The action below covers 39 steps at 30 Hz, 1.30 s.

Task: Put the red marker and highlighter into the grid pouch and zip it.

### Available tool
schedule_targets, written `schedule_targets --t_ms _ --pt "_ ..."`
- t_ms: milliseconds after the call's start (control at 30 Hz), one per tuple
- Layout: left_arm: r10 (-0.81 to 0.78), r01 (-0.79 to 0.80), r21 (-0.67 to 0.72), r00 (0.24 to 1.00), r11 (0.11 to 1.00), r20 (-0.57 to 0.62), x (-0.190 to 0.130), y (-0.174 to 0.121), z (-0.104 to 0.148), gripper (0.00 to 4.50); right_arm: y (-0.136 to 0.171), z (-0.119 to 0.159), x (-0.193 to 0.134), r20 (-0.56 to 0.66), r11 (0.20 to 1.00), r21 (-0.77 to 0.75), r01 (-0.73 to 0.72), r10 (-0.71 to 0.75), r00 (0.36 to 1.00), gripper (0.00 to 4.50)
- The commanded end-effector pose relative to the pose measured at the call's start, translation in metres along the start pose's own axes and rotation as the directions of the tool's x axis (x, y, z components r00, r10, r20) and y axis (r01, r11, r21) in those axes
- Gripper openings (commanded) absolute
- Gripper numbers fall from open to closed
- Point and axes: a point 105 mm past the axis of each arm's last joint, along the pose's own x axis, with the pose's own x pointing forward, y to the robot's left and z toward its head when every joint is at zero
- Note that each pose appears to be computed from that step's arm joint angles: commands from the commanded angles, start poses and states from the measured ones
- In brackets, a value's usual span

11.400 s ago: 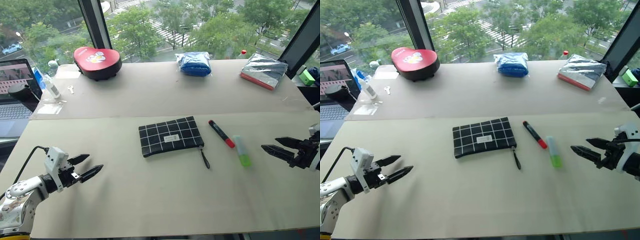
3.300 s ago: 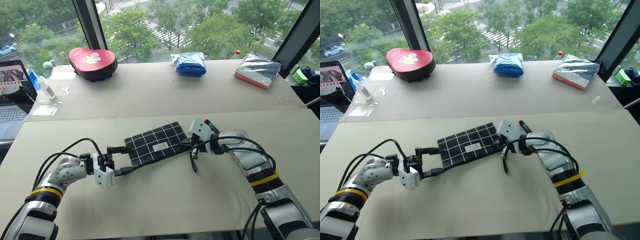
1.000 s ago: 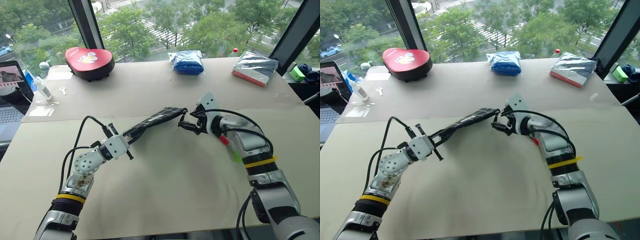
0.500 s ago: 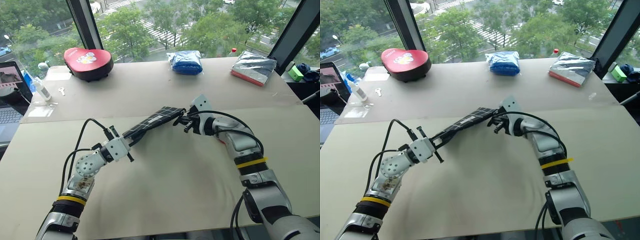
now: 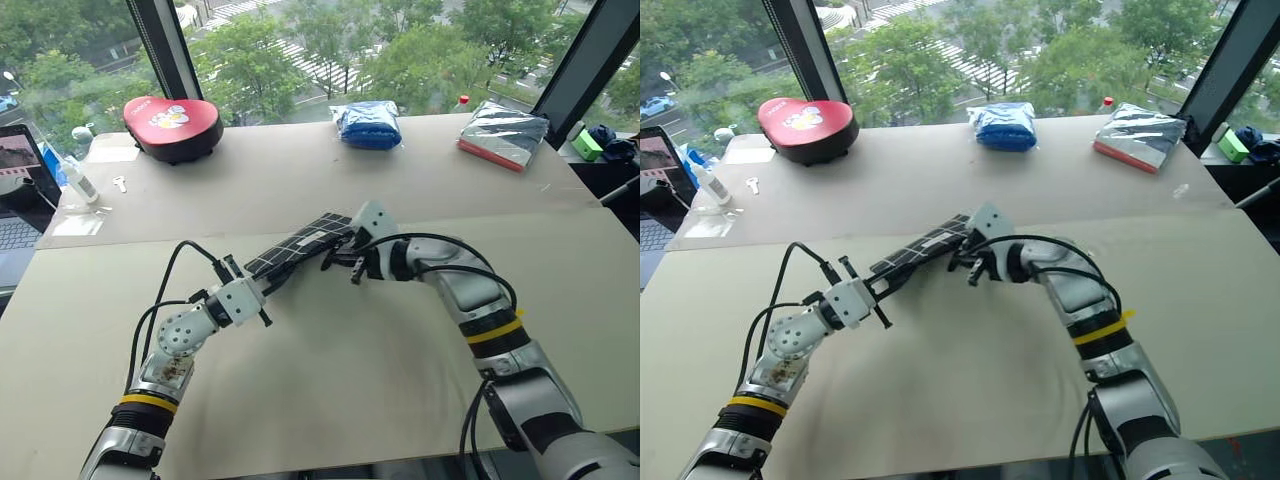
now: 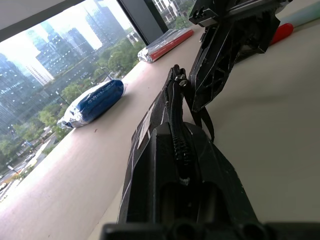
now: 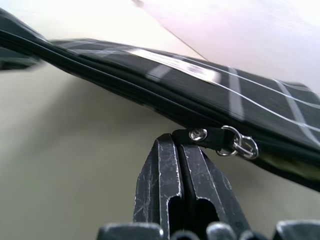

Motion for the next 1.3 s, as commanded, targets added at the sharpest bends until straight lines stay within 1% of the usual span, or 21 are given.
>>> schedule_targets --t_ms 33,133,233,367,400,533,567,600,667,700,733,833,967,1033,1100,1133,1167,1200,1233,1267,1300 --pt "0.013 -0.014 0.034 0.999 0.999 0.044 0.006 0.009 0.010 0.00 0.013 0.029 0.005 0.054 0.996 -0.056 -0.073 0.076 0.996 0.05" --pt "0.012 -0.013 0.036 0.999 0.999 0.046 0.007 0.011 0.010 0.00 0.028 0.034 0.005 0.057 0.985 -0.066 -0.160 0.164 0.985 0.05" --pt "0.008 -0.010 0.035 0.999 0.999 0.050 0.009 0.011 0.010 0.00 0.042 0.029 0.005 0.029 0.969 -0.083 -0.233 0.236 0.971 0.05" --pt "0.000 -0.002 0.033 0.998 0.999 0.057 0.012 0.010 0.011 0.00 0.052 0.019 0.012 0.001 0.966 -0.073 -0.246 0.247 0.969 0.05" --pt "-0.001 -0.001 0.033 0.998 0.999 0.059 0.013 0.010 0.011 0.00 0.050 0.018 0.014 0.004 0.972 -0.060 -0.226 0.227 0.974 0.05" --pt "-0.006 0.004 0.030 0.998 1.000 0.064 0.013 0.008 0.012 0.00 0.027 0.019 0.009 0.037 0.993 -0.031 -0.111 0.112 0.993 1.13" --pt "-0.007 0.005 0.029 0.998 1.000 0.065 0.013 0.007 0.013 0.00 0.025 0.020 0.006 0.042 0.994 -0.028 -0.101 0.102 0.994 1.49" --pt "-0.007 0.005 0.028 0.998 1.000 0.064 0.012 0.007 0.013 0.00 0.020 0.023 0.000 0.061 0.997 -0.001 -0.078 0.078 0.995 1.79" --pt "-0.005 0.003 0.023 0.998 1.000 0.061 0.010 0.005 0.012 0.00 0.018 0.029 -0.018 0.105 0.991 0.100 -0.093 0.082 0.991 2.59" --pt "-0.004 0.002 0.021 0.998 1.000 0.060 0.010 0.004 0.012 0.00 0.022 0.033 -0.029 0.132 0.978 0.160 -0.136 0.115 0.985 2.73" --pt "-0.003 0.002 0.019 0.998 1.000 0.060 0.009 0.003 0.012 0.00 0.029 0.037 -0.041 0.159 0.963 0.193 -0.187 0.158 0.975 2.73" --pt "-0.002 0.001 0.015 0.998 1.000 0.058 0.007 -0.001 0.013 0.00 0.042 0.040 -0.077 0.171 0.958 0.182 -0.219 0.189 0.967 2.73" --pt "0.000 0.000 0.009 0.998 1.000 0.057 0.006 -0.005 0.013 0.00 0.064 0.026 -0.123 0.117 0.967 0.137 -0.214 0.199 0.973 2.73" --pt "0.006 -0.006 0.000 0.998 1.000 0.055 0.005 -0.007 0.013 0.00 0.061 0.014 -0.143 0.058 0.984 0.141 -0.112 0.105 0.993 2.73" --pt "0.012 -0.011 -0.010 0.998 1.000 0.054 0.004 -0.009 0.013 0.00 0.043 0.003 -0.159 0.000 0.986 0.157 0.063 -0.063 0.998 2.73" --pt "0.013 -0.012 -0.014 0.998 1.000 0.054 0.005 -0.011 0.013 0.00 0.029 -0.005 -0.168 -0.029 0.969 0.170 0.180 -0.177 0.984 2.73" --pt "0.015 -0.014 -0.022 0.998 1.000 0.055 0.005 -0.012 0.012 0.00 0.014 -0.017 -0.178 -0.081 0.933 0.188 0.306 -0.296 0.952 2.73" --pt "0.016 -0.015 -0.030 0.998 0.999 0.056 0.006 -0.013 0.012 0.00 0.000 -0.031 -0.189 -0.145 0.880 0.201 0.430 -0.408 0.901 2.73" --pt "0.014 -0.012 -0.033 0.998 0.999 0.058 0.007 -0.014 0.012 0.00 -0.007 -0.039 -0.196 -0.173 0.848 0.164 0.504 -0.479 0.861 2.73" --pt "0.011 -0.009 -0.036 0.998 0.999 0.059 0.008 -0.016 0.012 0.00 -0.006 -0.045 -0.199 -0.188 0.833 0.164 0.528 -0.499 0.846 2.73" --pt "0.007 -0.005 -0.039 0.998 0.999 0.061 0.010 -0.016 0.011 0.00 -0.002 -0.048 -0.200 -0.179 0.835 0.129 0.535 -0.511 0.841 2.73"
